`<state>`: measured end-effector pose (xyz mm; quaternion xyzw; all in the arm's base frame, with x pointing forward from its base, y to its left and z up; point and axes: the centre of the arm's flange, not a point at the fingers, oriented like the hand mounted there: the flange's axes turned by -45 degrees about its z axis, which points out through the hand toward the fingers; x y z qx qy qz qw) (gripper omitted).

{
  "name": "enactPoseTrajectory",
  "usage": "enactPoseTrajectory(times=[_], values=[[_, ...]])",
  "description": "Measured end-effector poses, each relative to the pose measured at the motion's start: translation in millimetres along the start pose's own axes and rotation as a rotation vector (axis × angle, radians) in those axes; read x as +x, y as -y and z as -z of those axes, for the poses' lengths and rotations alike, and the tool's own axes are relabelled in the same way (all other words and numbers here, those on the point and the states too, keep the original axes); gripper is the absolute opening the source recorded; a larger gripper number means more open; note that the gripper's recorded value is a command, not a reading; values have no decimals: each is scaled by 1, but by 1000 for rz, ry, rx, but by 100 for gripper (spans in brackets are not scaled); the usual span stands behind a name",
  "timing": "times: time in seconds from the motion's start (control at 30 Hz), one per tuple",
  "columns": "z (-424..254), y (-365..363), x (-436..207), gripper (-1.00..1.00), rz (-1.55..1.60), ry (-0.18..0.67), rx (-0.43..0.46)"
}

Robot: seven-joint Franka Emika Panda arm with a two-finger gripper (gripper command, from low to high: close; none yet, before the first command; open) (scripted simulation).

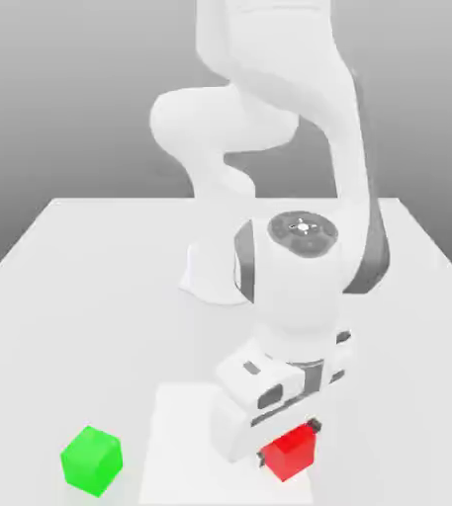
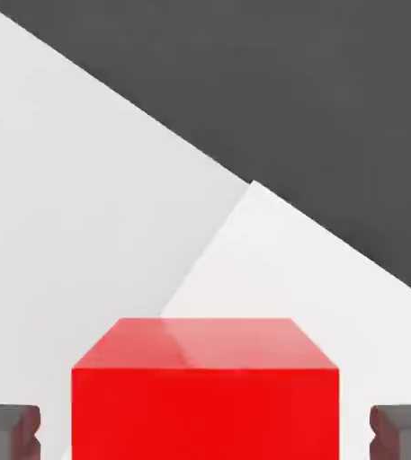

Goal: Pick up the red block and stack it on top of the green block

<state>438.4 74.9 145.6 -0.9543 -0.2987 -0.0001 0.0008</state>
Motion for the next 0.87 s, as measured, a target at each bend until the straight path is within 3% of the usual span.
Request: enactPoseTrajectory(times=[0.13, 0.33, 0.6, 0.77, 0.8, 0.87], values=[[1, 0, 0, -100, 0, 0, 1], [57, -3, -1, -100, -4, 0, 1], [92, -168, -97, -100, -268, 2, 0], [45, -200, -125, -100, -323, 1, -1], [38, -200, -126, 100, -325, 1, -1], [38, -200, -126, 100, -325, 1, 0]])
